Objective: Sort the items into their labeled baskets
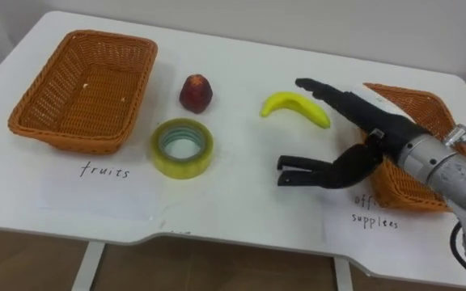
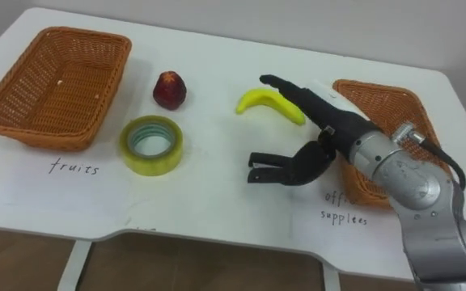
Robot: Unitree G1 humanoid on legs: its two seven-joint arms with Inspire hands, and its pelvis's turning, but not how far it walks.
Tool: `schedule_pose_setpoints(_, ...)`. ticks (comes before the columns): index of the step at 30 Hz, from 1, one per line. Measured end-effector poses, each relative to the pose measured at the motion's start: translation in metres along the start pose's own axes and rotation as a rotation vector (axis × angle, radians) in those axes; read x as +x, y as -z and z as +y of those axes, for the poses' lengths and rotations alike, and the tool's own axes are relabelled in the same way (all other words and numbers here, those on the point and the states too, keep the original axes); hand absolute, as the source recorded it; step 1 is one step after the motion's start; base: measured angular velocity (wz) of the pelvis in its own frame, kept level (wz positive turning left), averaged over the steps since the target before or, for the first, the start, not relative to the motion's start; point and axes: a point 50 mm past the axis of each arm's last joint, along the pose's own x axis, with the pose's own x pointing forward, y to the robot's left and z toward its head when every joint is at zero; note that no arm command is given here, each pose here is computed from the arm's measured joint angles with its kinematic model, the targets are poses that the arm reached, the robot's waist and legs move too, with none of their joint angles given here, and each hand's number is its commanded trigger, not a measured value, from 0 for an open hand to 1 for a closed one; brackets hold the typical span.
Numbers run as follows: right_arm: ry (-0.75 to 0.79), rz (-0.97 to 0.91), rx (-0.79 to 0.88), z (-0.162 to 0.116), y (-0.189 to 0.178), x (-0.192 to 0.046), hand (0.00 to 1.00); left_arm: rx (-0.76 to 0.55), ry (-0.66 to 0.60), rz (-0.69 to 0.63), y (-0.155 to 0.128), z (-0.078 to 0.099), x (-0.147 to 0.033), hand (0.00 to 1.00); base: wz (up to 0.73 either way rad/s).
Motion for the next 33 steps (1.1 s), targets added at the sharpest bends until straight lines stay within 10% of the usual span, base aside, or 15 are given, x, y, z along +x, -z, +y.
schedule_pose_setpoints(33,-0.160,0.114,0.040,0.035,0.025,0.004,0.00,0.010,0.003,-0.071,-0.023,-0.002,0.003,0.00,0.00)
